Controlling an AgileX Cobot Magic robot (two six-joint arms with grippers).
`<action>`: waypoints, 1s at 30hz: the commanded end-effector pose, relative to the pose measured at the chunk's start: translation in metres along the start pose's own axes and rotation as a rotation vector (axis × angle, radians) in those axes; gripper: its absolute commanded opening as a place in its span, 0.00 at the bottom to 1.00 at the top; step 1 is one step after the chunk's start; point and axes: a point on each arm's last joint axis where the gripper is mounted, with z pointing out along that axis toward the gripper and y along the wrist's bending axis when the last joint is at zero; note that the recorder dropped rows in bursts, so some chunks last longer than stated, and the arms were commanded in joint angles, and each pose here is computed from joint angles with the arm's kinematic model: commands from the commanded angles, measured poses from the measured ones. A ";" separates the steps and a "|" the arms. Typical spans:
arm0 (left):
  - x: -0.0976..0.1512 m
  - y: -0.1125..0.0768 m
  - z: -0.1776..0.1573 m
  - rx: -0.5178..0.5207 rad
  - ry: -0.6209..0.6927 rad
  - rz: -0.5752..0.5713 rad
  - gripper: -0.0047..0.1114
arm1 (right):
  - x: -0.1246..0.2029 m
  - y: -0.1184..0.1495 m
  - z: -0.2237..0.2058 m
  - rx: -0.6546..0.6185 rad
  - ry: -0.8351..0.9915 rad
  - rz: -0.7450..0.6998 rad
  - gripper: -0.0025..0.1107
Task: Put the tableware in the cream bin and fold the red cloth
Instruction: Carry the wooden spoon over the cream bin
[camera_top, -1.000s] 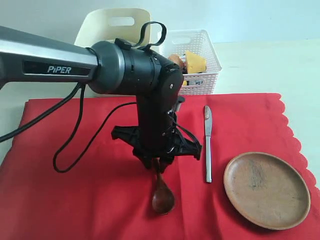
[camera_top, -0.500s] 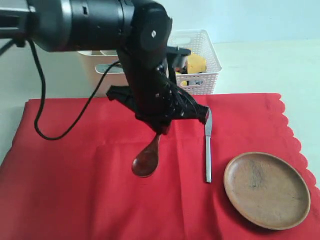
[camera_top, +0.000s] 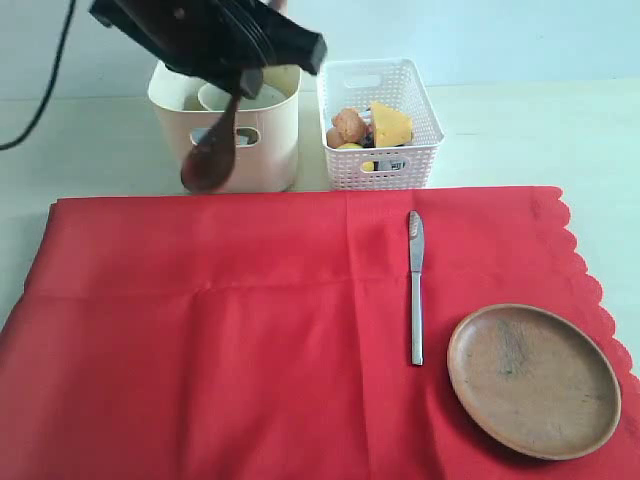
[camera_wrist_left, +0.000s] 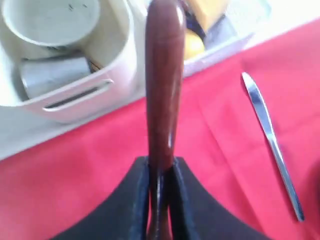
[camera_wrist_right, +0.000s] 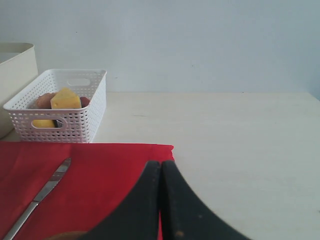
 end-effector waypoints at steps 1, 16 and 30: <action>-0.014 0.038 -0.015 -0.040 -0.113 -0.043 0.04 | 0.000 0.000 0.000 0.004 -0.014 -0.001 0.02; -0.040 0.143 -0.024 -0.140 -0.398 -0.257 0.04 | 0.000 0.000 0.000 0.004 -0.014 -0.001 0.02; -0.058 0.166 0.011 -0.087 -0.606 -0.339 0.04 | 0.000 0.000 0.000 0.004 -0.014 -0.001 0.02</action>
